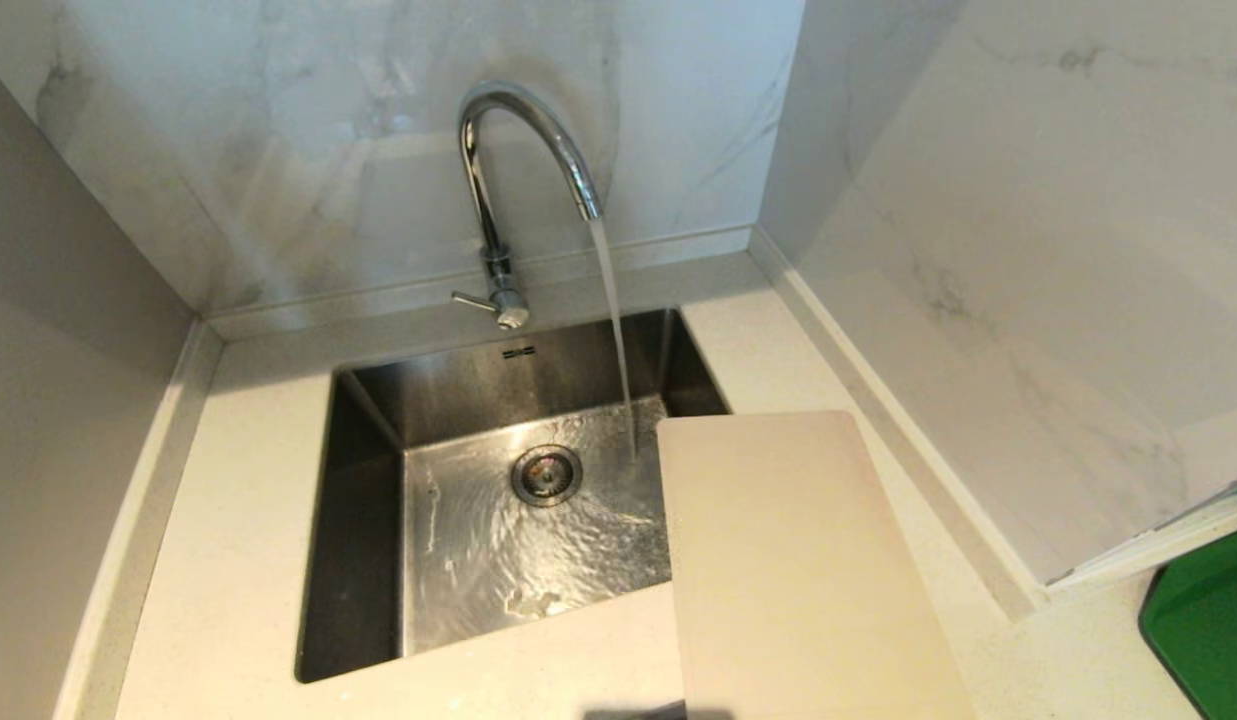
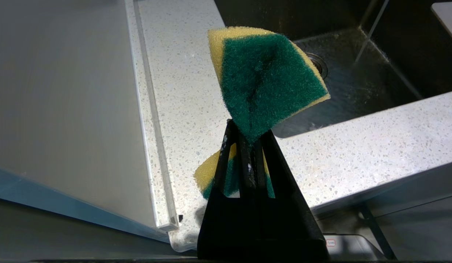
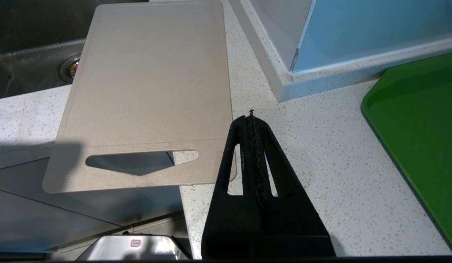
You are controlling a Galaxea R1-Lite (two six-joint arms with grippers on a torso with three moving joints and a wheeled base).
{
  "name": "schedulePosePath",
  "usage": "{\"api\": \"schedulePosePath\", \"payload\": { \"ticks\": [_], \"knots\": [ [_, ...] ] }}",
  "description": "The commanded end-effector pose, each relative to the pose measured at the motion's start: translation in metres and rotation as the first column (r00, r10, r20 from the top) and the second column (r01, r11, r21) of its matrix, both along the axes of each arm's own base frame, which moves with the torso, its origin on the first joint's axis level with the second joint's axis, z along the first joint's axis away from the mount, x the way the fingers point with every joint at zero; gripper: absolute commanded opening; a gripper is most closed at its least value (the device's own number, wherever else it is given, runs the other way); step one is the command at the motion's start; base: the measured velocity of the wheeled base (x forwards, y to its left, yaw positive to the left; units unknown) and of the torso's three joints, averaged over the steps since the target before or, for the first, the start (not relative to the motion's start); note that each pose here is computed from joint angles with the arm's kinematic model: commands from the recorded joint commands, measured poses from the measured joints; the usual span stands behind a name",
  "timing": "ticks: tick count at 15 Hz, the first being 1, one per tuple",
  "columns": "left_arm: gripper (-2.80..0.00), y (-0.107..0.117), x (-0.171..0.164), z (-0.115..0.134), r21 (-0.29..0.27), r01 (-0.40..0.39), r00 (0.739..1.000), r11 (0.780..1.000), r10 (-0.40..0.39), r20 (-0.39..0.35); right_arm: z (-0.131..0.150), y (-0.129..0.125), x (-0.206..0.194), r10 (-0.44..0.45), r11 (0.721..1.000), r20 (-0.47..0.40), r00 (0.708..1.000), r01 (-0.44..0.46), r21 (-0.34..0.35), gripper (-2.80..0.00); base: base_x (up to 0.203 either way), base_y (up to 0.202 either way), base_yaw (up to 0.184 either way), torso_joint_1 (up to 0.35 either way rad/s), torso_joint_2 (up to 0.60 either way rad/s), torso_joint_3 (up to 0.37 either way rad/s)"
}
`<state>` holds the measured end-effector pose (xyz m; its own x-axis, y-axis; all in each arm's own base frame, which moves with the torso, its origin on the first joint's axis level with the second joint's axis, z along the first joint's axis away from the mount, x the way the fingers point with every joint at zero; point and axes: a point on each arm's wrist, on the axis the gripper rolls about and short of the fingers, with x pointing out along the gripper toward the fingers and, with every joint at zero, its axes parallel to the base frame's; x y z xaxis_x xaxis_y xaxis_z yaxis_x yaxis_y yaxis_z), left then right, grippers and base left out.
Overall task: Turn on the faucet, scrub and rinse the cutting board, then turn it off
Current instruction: Pick up the cutting board
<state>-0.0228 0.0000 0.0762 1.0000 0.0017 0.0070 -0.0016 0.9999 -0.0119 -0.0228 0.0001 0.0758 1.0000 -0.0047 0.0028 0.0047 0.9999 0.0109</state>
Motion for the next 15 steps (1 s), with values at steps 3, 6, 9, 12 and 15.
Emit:
{"api": "schedulePosePath", "payload": {
  "ticks": [3, 6, 9, 12, 15],
  "knots": [
    [-2.8, 0.0, -0.0001, -0.0004, 0.003, -0.001, 1.0, 1.0, 0.001, 0.003, 0.0, 0.0, 0.0, 0.0, 1.0, 0.0, 1.0, 0.0, 0.0, -2.8, 0.0, 0.0, 0.0, 0.0, 0.0, 0.0],
    [-2.8, 0.0, -0.0001, -0.0003, 0.003, -0.001, 1.0, 1.0, 0.001, 0.004, 0.0, 0.0, 0.0, 0.0, 1.0, 0.0, 1.0, 0.0, 0.0, -2.8, 0.0, 0.0, 0.0, 0.0, 0.0, 0.0],
    [-2.8, 0.0, 0.0, -0.0002, 0.003, -0.001, 1.0, 1.0, 0.001, 0.002, 0.0, 0.0, 0.0, 0.0, 1.0, 0.0, 1.0, 0.0, 0.0, -2.8, 0.0, 0.0, 0.0, 0.0, 0.0, 0.0],
    [-2.8, 0.0, 0.0001, -0.0008, 0.003, -0.001, 1.0, 1.0, 0.001, -0.001, 0.0, 0.0, 0.0, 0.0, 1.0, 0.0, 1.0, 0.0, 0.0, -2.8, 0.0, 0.0, 0.0, 0.0, 0.0, 0.0],
    [-2.8, 0.0, 0.0001, -0.0007, 0.001, -0.001, 1.0, 1.0, 0.001, 0.001, 0.0, 0.0, 0.0, 0.0, 1.0, 0.0, 1.0, 0.0, 0.0, -2.8, 0.0, 0.0, 0.0, 0.0, 0.0, 0.0]
  ]
}}
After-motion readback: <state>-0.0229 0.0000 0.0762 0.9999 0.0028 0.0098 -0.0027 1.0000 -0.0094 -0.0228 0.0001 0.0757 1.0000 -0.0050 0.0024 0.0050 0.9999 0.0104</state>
